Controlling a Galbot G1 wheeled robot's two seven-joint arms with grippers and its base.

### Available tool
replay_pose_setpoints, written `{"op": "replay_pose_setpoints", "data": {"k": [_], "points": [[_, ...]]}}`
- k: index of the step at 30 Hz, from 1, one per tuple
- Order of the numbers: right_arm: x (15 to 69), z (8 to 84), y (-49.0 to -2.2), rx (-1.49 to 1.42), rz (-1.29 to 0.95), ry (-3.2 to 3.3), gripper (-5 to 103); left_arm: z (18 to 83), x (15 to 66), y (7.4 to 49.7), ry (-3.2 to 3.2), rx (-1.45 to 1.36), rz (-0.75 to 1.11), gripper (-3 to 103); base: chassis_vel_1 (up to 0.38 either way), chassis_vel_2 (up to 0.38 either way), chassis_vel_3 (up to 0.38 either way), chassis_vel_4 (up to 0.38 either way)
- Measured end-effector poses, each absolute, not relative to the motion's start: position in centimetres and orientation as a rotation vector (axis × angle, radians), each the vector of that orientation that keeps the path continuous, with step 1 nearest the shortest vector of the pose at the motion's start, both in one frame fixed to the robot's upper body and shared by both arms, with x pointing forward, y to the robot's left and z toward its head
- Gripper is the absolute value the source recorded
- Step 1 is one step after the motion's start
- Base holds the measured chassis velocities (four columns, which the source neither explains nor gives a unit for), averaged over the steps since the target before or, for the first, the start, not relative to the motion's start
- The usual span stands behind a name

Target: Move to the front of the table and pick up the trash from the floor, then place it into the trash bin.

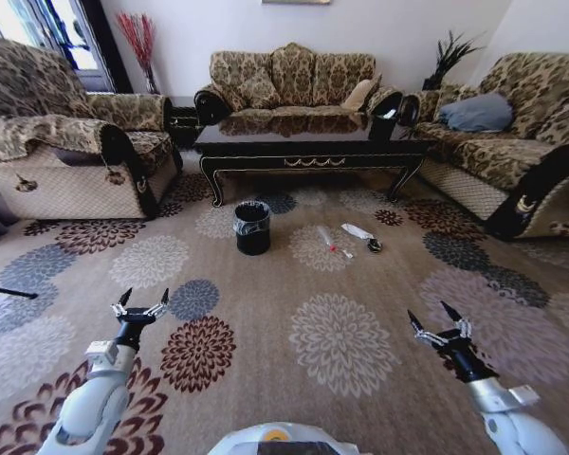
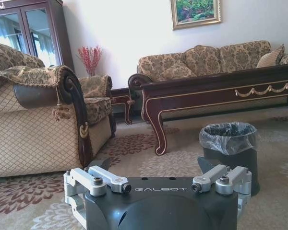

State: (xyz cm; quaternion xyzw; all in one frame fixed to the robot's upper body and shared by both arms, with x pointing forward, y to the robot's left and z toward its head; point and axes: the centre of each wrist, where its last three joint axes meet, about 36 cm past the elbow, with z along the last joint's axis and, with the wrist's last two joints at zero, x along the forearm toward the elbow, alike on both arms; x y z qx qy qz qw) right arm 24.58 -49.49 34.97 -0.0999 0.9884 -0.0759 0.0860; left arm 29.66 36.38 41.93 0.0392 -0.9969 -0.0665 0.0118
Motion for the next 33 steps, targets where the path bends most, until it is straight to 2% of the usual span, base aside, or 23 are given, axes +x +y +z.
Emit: {"op": "replay_pose_setpoints", "data": {"k": [33], "points": [[24.85,35.81,-48.68,-0.32,-0.217,2.917,100,41.55,28.99,36.22,-3.099,0.127,-0.201,100,-0.168,0.17,0.162,-0.171]]}}
